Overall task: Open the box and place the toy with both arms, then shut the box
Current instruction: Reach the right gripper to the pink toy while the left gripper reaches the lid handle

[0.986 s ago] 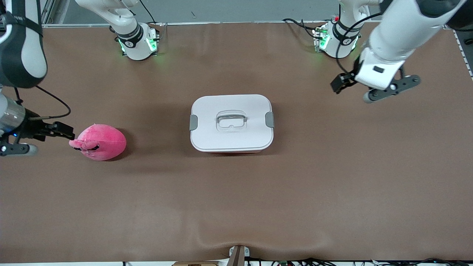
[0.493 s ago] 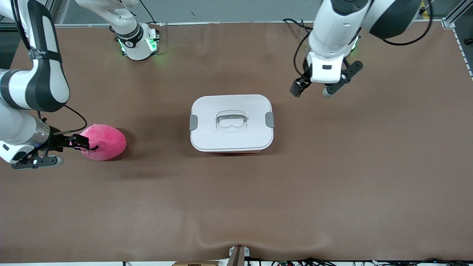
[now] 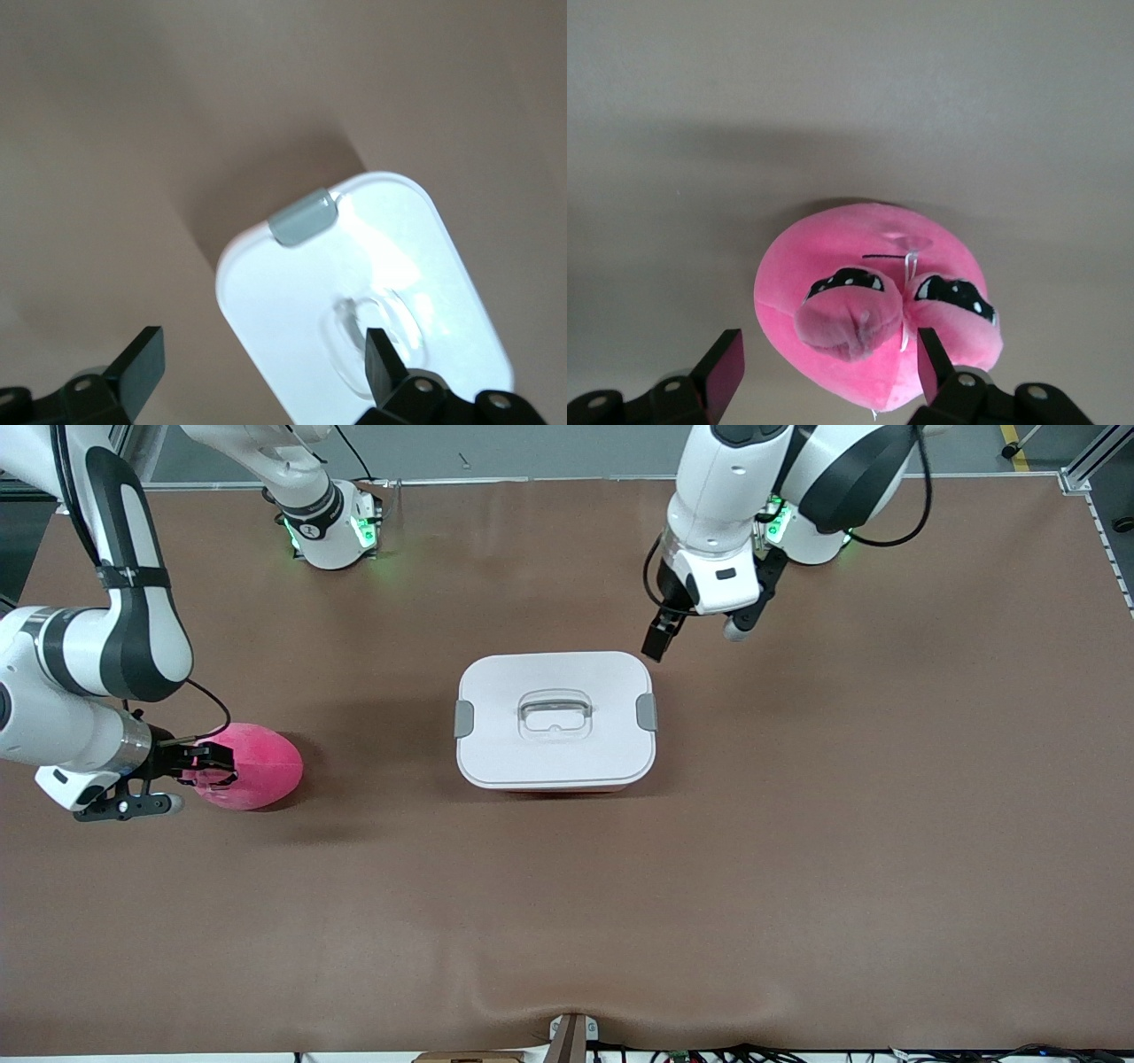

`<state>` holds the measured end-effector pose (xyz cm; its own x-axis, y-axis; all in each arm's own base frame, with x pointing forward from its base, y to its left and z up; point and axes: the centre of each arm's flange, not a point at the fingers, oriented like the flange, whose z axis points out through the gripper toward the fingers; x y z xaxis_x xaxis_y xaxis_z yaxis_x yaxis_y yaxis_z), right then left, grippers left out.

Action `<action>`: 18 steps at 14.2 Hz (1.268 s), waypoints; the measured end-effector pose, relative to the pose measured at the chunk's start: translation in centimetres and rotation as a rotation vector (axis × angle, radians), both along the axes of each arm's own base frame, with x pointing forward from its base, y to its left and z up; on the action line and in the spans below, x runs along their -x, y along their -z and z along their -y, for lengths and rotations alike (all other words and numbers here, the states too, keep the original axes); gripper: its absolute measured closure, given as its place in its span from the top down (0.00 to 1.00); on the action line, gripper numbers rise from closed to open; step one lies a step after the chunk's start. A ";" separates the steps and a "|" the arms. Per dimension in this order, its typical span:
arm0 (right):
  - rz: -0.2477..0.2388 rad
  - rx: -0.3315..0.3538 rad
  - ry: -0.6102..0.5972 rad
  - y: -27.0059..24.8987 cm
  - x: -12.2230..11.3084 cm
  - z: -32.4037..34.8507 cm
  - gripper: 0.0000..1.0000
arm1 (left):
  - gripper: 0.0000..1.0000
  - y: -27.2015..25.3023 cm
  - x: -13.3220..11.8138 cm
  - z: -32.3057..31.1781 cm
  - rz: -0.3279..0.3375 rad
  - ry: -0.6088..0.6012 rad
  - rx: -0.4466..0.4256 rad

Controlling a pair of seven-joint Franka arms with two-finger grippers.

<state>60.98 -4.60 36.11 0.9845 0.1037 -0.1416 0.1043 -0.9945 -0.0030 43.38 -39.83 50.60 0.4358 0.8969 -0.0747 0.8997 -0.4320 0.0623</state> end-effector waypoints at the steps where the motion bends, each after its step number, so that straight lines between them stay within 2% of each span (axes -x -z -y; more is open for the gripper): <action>1: -0.004 -0.002 0.000 0.2 0.1 0.0 0.86 | 1.00 0.6 0.2 1.0 -0.007 -0.043 0.016; 3: -0.006 -0.004 -0.003 0.3 0.2 0.0 0.72 | 1.00 1.9 0.7 2.8 -0.004 -0.122 0.031; 7: 0.005 -0.006 -0.010 0.2 0.0 0.0 0.69 | 1.00 3.8 1.9 6.0 0.008 -0.282 0.036; 9: 0.025 -0.007 -0.020 0.1 -0.2 -0.1 0.61 | 1.00 4.6 1.8 7.1 0.015 -0.363 0.032; 10: 0.030 -0.008 -0.028 0.1 -0.2 -0.1 0.61 | 1.00 5.0 1.7 7.7 0.017 -0.395 0.030; 15: 0.028 -0.012 -0.048 0.2 -0.2 -0.1 0.59 | 1.00 8.1 2.4 10.9 0.067 -0.479 0.016; 16: 0.024 -0.013 -0.055 0.3 -0.1 0.0 0.57 | 1.00 8.8 2.7 11.5 0.077 -0.485 0.014; 17: 0.021 -0.014 -0.061 0.5 0.0 0.1 0.47 | 1.00 9.5 2.9 12.2 0.082 -0.476 0.011; 18: 0.019 -0.015 -0.066 0.5 0.0 0.1 0.47 | 1.00 10.1 3.1 12.8 0.087 -0.469 0.008</action>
<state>60.94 -4.74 35.58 0.9779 0.1703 -0.1214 0.1697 -0.9854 -0.0154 40.32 -52.60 40.54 -0.0110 0.9979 -0.0634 0.9889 0.0202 0.1475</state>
